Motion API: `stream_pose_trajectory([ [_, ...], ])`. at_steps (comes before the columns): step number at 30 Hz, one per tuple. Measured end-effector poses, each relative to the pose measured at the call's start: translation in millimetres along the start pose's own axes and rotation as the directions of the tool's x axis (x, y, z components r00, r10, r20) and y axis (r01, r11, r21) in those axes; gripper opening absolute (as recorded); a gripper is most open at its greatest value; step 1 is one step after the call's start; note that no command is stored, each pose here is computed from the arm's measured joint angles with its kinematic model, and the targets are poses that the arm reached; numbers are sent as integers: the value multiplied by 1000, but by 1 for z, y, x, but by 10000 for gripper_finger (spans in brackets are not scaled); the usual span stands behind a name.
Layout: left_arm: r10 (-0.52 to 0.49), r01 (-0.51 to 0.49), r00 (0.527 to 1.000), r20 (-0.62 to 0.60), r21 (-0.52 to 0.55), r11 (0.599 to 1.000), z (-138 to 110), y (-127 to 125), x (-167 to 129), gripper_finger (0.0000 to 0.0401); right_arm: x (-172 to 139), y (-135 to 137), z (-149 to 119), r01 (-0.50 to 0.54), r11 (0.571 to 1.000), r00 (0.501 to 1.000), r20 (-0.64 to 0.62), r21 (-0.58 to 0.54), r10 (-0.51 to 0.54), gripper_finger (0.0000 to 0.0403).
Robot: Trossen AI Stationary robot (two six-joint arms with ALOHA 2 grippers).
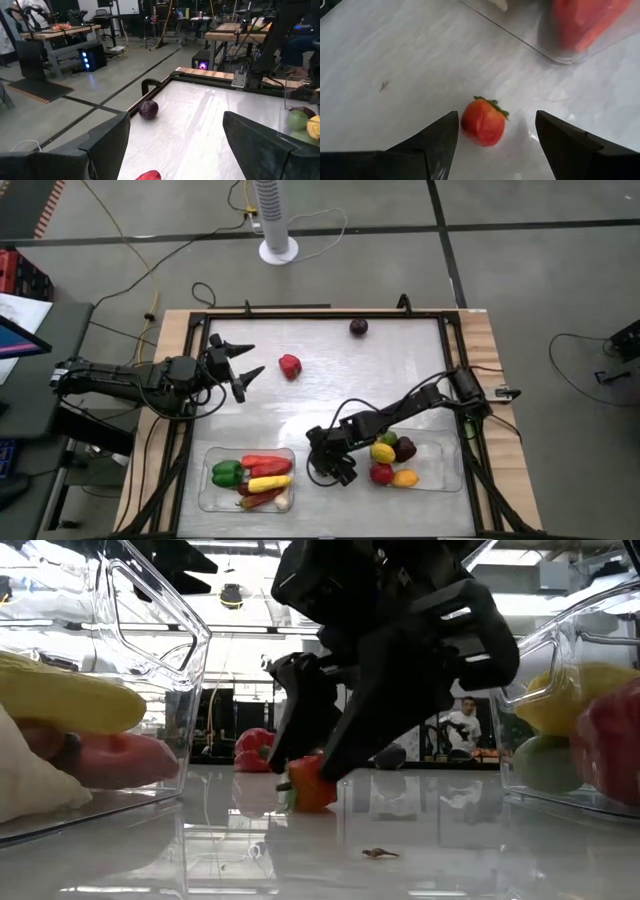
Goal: Sort produce into baskets
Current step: Put the orange tomato into the right transparent bin
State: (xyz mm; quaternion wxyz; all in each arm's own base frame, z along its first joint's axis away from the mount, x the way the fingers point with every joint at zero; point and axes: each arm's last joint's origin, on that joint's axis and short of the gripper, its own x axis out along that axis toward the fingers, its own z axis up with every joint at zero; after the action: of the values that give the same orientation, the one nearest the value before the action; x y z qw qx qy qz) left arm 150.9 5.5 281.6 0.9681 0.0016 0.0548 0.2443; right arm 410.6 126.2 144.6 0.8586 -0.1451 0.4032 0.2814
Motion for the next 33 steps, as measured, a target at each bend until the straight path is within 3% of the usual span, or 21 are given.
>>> stream_pose_trajectory([
  [10, 6, -6, 1000, 1, 12, 1000, 0, 0, 0, 306, 9, -2, -7, -7, 1000, 1000, -22, 14, 7, 257],
  [22, 6, -6, 1000, -5, 11, 1000, -1, 0, 0, 306, 9, -3, -8, -8, 1000, 999, -32, 17, 8, 139],
  [33, 6, -6, 1000, -7, 10, 1000, -1, 0, 0, 306, -38, -19, 43, 116, 992, 963, -237, -55, -126, 131],
])
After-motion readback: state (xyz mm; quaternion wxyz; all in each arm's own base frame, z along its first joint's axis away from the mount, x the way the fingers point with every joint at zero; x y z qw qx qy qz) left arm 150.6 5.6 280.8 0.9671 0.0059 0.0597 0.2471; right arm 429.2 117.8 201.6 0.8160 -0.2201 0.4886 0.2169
